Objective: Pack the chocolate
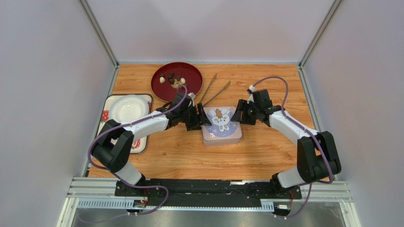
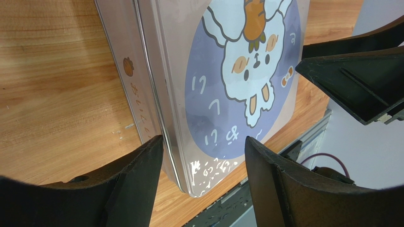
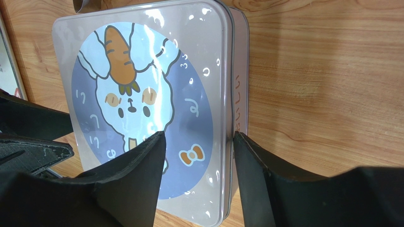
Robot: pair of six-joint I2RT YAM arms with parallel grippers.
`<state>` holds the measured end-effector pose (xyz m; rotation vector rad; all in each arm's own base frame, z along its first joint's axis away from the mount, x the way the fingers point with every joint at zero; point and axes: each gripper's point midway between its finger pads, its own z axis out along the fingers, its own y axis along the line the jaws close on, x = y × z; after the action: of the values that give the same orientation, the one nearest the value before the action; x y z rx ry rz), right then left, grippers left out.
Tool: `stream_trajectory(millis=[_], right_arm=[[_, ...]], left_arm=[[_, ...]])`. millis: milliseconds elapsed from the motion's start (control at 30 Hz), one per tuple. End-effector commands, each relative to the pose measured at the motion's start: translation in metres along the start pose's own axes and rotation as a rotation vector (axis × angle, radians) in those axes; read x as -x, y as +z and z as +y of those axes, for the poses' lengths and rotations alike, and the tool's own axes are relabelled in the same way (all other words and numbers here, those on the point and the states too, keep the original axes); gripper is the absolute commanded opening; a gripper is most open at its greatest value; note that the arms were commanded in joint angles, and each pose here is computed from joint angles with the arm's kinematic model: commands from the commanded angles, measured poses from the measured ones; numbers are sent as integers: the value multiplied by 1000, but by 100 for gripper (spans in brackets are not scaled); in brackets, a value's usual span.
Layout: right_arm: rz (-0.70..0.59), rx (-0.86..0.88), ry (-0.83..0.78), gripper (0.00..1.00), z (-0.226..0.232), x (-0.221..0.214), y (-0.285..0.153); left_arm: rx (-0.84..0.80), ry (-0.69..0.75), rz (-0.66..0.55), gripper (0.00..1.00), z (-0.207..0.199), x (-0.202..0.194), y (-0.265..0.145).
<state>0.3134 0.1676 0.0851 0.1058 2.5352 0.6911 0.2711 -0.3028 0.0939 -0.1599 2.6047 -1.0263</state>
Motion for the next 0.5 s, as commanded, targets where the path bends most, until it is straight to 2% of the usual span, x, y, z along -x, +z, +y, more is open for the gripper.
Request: stream_trajectory(millis=[0,100,467], right_arm=[[-13,35,-9,57,4,3,3],[-9,54,-23,56,8,2,1],[-8,50,-46,56,6,-2,-1]], left_arm=[[-2,23,-17,72,-2,0,-5],[13,27,-36,72,3,0,-9],[-18,9,-14,59,8,-17,-11]])
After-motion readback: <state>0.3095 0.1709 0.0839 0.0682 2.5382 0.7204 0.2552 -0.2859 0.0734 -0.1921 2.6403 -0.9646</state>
